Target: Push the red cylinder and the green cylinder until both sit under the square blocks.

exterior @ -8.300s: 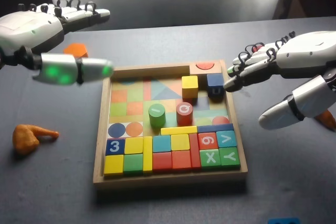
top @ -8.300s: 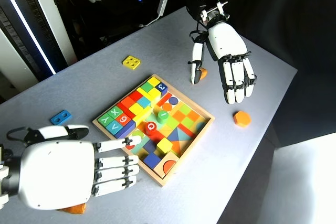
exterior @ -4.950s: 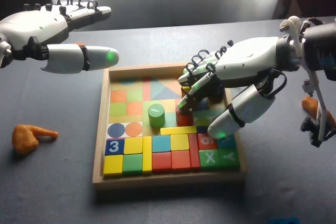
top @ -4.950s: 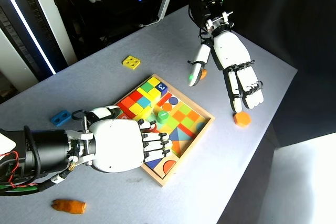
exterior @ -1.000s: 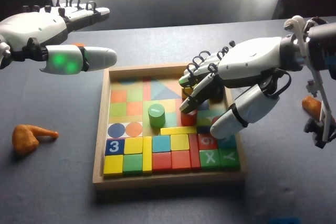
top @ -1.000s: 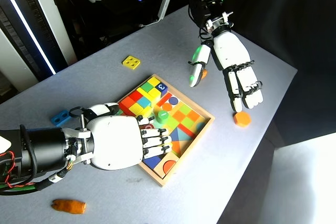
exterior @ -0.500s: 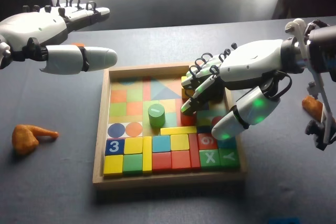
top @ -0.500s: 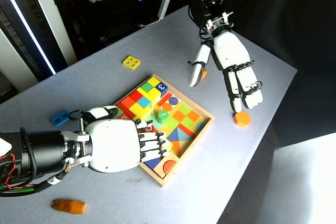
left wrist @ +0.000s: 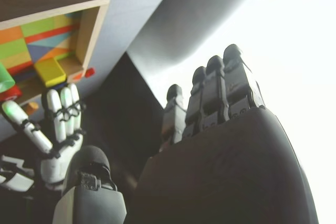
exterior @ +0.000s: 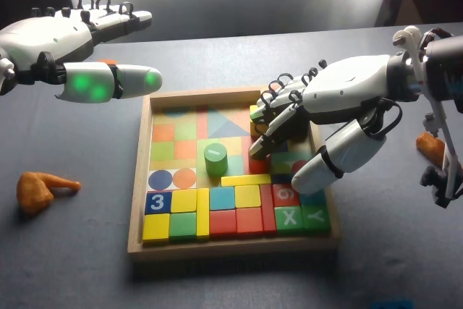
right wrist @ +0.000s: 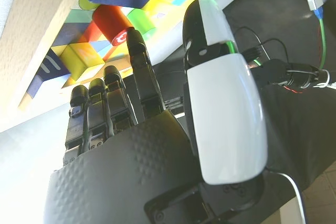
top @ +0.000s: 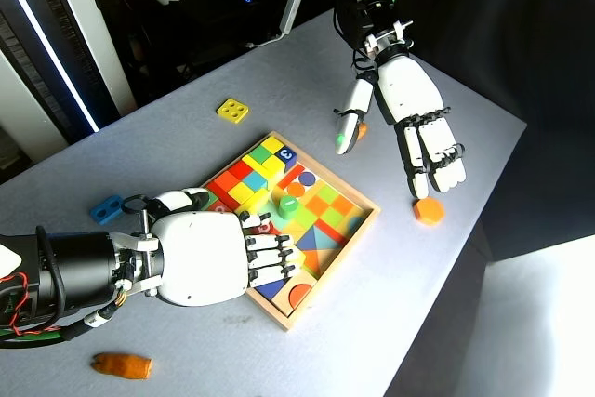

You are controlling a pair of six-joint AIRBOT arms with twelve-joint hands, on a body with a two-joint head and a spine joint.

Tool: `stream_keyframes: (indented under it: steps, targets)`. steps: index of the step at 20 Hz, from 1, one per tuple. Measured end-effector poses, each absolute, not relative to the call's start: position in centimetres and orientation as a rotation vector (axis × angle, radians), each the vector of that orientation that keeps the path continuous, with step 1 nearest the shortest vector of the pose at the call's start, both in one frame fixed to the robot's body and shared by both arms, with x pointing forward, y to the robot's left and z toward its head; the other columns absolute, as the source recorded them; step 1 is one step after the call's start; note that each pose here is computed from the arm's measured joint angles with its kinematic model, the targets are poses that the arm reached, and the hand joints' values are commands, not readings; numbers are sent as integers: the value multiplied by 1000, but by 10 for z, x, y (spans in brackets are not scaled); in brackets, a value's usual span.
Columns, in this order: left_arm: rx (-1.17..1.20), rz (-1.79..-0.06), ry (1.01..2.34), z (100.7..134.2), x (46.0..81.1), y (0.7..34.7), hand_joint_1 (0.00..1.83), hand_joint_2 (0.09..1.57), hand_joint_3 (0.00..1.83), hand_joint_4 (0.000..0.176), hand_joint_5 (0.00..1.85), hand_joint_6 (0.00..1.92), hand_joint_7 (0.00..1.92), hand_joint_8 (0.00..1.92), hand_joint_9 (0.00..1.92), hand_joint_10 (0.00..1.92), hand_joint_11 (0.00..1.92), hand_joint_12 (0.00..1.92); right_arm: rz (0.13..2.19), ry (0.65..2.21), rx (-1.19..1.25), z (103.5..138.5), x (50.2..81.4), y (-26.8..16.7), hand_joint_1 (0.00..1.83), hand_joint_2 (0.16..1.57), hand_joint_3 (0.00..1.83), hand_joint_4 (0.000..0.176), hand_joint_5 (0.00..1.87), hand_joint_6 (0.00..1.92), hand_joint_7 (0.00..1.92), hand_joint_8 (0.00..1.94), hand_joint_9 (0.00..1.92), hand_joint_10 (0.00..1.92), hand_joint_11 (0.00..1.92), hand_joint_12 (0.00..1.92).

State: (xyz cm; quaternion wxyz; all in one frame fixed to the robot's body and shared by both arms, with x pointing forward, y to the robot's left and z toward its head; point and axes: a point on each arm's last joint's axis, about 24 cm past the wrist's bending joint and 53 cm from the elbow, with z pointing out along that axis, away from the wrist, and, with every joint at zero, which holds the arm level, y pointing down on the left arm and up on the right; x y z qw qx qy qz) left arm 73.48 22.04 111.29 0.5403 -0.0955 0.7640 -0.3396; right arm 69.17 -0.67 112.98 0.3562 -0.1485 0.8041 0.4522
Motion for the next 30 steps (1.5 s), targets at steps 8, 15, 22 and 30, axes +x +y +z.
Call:
stream_keyframes:
  steps: [8, 15, 22, 30]
  targets:
    - [-227, -807, 1816, 1113, 735, 220, 0, 1050, 5, 143, 43, 0, 0, 0, 0, 0, 0, 0, 1177, 2088, -371, 1129, 691, -8, 308, 1059, 0, 176, 550, 3, 78, 0, 0, 0, 0, 118]
    - [-235, -805, 1824, 1109, 734, 222, 0, 1083, 9, 130, 47, 2, 0, 0, 0, 0, 11, 6, 1185, 2101, -347, 1128, 691, -15, 323, 1064, 1, 166, 585, 2, 101, 1, 0, 0, 0, 274]
    - [-240, -802, 1825, 1108, 733, 224, 0, 1096, 6, 111, 42, 3, 0, 0, 0, 0, 26, 22, 1182, 2106, -338, 1128, 691, -22, 324, 1079, 1, 147, 597, 1, 111, 0, 0, 0, 0, 289]
    - [-249, -798, 1824, 1108, 733, 229, 0, 1081, 0, 127, 50, 1, 0, 0, 0, 0, 0, 4, 1178, 2113, -324, 1128, 690, -30, 335, 1094, 1, 130, 591, 1, 104, 0, 0, 0, 0, 218]
